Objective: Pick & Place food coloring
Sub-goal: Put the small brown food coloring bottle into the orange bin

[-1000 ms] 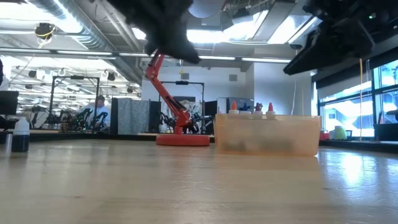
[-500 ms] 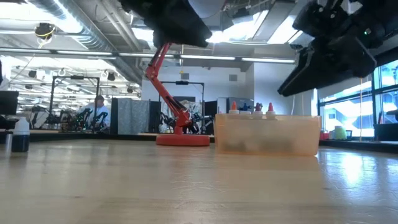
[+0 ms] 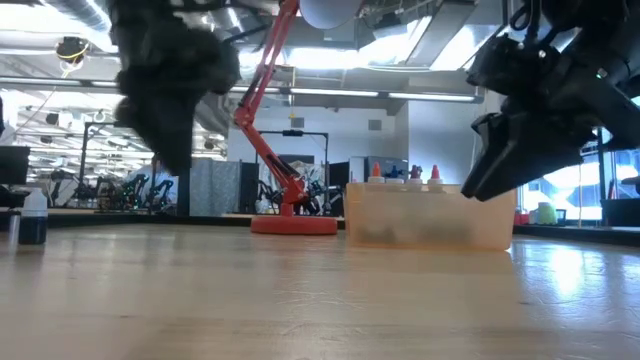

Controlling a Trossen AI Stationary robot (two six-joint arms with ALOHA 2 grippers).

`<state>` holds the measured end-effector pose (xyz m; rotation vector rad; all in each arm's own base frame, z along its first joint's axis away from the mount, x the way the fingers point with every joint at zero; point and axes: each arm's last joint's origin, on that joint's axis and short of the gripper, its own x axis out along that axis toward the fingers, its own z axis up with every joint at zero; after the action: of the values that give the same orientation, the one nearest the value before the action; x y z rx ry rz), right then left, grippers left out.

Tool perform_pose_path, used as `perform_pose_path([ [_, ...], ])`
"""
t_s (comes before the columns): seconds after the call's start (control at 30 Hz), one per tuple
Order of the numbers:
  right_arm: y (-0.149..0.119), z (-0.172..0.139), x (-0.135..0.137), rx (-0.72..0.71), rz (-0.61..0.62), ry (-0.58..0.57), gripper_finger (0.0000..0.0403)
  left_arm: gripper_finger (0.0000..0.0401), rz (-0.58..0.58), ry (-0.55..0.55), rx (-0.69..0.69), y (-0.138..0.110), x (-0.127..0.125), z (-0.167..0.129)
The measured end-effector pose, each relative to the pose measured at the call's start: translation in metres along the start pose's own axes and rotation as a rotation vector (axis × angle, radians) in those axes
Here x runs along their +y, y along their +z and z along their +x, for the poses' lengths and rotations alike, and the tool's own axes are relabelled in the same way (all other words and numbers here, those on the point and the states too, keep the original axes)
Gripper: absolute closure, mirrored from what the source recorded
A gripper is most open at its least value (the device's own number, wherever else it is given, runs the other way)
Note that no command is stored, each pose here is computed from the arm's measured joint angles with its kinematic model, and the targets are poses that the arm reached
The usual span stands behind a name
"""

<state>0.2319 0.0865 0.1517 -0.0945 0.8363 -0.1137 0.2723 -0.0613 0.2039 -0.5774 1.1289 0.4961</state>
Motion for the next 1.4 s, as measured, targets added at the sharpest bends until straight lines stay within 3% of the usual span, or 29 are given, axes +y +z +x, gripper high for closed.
perform_pose_path([
  [0.13, 0.001, 0.0, 0.001, -0.005, 0.035, 0.033, 0.0248, 0.0264, -0.067, 0.113, 0.041, -0.007, 0.009, -0.001],
  [0.37, 0.003, 0.0, 0.005, 0.009, 0.088, 0.136, 0.0248, 0.0265, -0.162, 0.18, 0.142, -0.016, 0.015, -0.003],
  [0.63, 0.003, 0.0, 0.005, 0.005, 0.093, 0.137, 0.0248, 0.0264, -0.132, 0.177, 0.151, -0.028, 0.008, -0.006],
  [0.83, 0.003, 0.0, 0.005, 0.006, 0.091, 0.136, 0.0248, 0.0263, -0.265, 0.275, 0.19, -0.038, 0.014, -0.009],
  [1.4, 0.003, 0.0, 0.005, 0.007, 0.09, 0.134, 0.0248, 0.0269, -0.356, 0.348, 0.257, -0.059, 0.029, 0.007],
])
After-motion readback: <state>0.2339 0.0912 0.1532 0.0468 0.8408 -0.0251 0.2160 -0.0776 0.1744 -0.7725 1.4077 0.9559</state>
